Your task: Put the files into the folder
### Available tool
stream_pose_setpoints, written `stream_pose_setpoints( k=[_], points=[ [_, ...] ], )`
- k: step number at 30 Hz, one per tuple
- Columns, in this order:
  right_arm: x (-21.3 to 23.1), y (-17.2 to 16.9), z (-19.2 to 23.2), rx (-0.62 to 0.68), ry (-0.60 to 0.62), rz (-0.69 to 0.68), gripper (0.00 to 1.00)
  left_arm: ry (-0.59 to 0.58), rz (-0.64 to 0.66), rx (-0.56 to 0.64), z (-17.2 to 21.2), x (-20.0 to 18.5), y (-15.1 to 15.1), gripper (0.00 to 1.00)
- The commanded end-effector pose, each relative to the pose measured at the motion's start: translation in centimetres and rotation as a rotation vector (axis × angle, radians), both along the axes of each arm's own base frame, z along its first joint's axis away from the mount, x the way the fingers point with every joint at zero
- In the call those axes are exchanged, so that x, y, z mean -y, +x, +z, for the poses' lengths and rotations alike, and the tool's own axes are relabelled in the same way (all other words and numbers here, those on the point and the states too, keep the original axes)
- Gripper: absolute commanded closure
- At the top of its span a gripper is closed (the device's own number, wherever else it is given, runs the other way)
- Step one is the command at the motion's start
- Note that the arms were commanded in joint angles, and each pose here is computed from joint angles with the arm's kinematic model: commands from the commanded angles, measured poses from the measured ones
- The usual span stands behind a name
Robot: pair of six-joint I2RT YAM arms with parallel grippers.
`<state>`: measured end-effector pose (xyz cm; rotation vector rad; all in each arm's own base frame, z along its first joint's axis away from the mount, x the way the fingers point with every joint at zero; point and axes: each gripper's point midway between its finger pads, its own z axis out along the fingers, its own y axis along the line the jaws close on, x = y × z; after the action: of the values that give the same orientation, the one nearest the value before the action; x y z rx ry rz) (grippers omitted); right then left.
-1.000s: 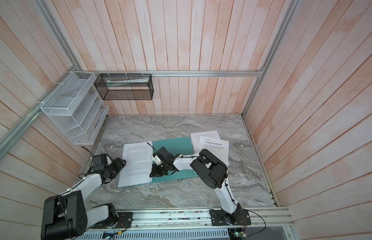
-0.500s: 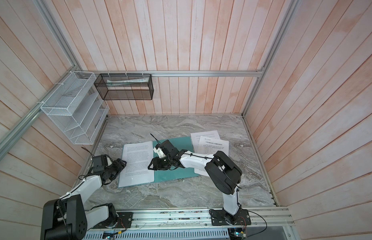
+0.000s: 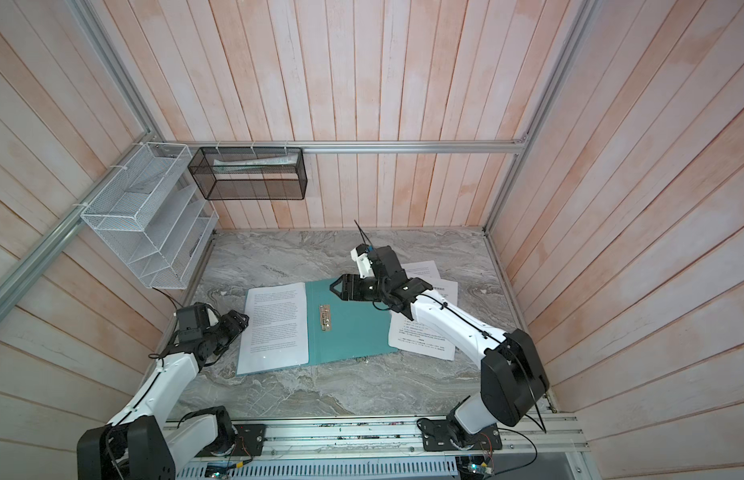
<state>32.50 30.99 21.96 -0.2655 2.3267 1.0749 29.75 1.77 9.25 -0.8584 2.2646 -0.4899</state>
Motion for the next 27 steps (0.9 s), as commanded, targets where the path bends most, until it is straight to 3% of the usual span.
stream_pose_setpoints(
  k=[1,5,6,9,14,18,27],
  points=[
    [4.6,2.4,-1.8,0.020,-0.112,-0.122,0.41,0.077,-0.037,0.076,4.0,0.3,2.0,0.22],
    [6.9,4.5,-3.4,0.012,-0.112,-0.173,0.84,0.091,-0.200,0.149,6.8,5.0,5.0,0.23],
    [6.5,4.6,-4.1,-0.004,-0.112,-0.155,0.87,0.096,-0.247,0.147,6.8,6.5,5.5,0.24],
    [4.4,3.7,-6.5,-0.068,-0.090,-0.063,0.89,0.088,-0.402,0.143,5.8,11.8,6.4,0.26],
    [-0.1,1.2,-10.7,-0.144,-0.128,0.068,0.90,-0.039,-0.552,0.080,1.0,17.0,5.6,0.32],
    [-3.1,-0.8,-13.3,-0.192,-0.148,0.142,0.91,-0.052,-0.567,-0.005,-2.4,17.5,3.9,0.37],
    [-6.6,-2.8,-17.0,-0.269,-0.154,0.224,0.88,-0.075,-0.529,-0.095,-5.2,16.7,0.7,0.54]
  ],
)
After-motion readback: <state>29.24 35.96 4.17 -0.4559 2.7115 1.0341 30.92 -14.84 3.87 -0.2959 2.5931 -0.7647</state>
